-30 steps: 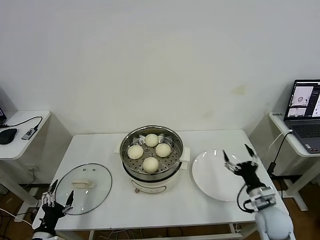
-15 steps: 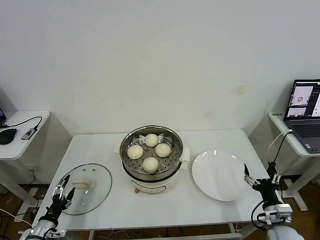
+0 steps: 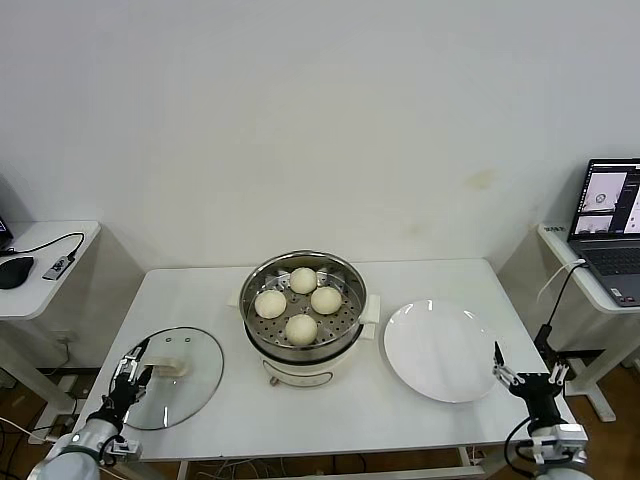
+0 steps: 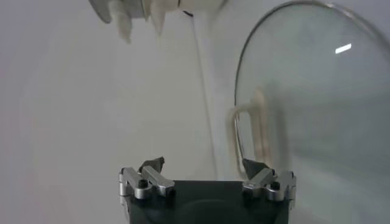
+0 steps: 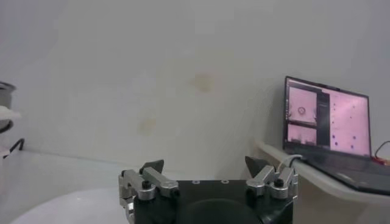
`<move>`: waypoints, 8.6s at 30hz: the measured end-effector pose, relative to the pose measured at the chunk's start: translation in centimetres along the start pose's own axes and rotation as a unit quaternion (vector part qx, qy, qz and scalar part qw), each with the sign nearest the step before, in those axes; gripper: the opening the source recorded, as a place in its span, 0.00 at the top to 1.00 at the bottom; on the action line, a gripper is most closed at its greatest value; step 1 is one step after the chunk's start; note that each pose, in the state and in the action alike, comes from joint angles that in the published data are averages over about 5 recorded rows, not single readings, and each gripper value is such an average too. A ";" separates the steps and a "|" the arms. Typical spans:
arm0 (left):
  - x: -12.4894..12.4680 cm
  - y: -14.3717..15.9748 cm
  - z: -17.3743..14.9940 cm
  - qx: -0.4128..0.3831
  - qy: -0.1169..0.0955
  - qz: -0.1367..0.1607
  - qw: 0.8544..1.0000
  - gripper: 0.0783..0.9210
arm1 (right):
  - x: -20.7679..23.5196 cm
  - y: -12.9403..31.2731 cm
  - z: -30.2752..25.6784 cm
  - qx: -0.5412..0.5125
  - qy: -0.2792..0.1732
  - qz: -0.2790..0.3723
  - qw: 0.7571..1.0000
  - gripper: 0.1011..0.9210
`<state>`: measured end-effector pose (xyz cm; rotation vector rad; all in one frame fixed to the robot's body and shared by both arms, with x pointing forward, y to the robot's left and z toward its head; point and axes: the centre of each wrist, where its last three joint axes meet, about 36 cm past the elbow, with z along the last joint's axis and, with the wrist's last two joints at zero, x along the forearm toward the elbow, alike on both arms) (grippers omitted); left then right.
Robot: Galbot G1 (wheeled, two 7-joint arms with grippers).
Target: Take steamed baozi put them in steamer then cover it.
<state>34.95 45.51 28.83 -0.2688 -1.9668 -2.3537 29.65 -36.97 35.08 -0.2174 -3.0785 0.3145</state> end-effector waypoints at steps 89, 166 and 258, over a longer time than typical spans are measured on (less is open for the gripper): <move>1.5 17.8 -10.5 0.135 0.131 -0.097 0.977 0.92 | 2.1 4.0 1.4 0.046 0.010 -0.054 0.997 0.12; -11.4 22.5 -33.3 0.089 0.026 -0.051 0.994 0.92 | 2.5 7.0 3.0 0.056 0.026 -0.076 0.995 0.12; 15.9 2.7 -16.3 0.724 0.051 -0.056 0.686 0.12 | 8.7 8.1 2.6 0.003 0.050 -0.186 0.981 0.12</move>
